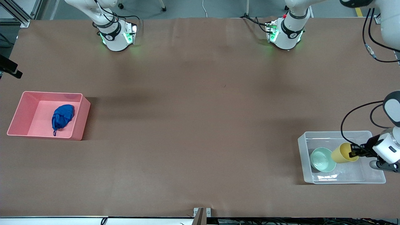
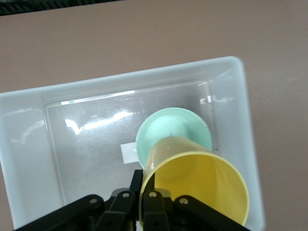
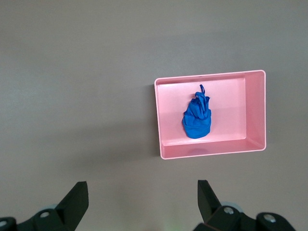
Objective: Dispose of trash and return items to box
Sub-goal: 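Carry the yellow cup into the green bowl in the clear box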
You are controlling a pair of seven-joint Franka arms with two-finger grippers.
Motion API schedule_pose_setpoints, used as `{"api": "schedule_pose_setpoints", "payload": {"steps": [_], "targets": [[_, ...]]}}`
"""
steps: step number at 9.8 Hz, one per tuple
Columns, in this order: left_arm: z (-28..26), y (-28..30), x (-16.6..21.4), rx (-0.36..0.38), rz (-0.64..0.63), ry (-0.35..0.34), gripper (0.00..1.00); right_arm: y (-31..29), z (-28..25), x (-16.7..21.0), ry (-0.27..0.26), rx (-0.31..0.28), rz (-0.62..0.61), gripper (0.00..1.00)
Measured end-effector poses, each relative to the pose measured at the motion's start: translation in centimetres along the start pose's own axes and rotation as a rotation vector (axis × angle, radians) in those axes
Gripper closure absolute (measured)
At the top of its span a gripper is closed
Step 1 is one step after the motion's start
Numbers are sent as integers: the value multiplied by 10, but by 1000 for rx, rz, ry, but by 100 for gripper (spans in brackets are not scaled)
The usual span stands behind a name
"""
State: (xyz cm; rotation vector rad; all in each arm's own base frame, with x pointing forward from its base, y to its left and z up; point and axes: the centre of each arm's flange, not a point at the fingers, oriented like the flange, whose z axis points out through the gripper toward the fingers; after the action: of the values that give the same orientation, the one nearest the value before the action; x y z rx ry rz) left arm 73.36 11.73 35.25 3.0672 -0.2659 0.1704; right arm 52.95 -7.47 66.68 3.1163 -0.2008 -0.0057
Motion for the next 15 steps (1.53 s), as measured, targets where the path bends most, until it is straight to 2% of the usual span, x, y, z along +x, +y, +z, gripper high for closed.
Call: {"api": "schedule_pose_setpoints", "payload": {"steps": [2,4,13,15], "targets": [[37,-5,2,33,24,-20,97,0,1,-1,-6,0,-1,0],[64,-2,0,24,30,-44,97,0,1,-1,-8,0,0,0],[99,7,-7,2,21,-94,96,1,1,-1,-9,0,1,0],[97,8,-6,2,22,-90,86,1,1,-1,-9,0,1,0]]}}
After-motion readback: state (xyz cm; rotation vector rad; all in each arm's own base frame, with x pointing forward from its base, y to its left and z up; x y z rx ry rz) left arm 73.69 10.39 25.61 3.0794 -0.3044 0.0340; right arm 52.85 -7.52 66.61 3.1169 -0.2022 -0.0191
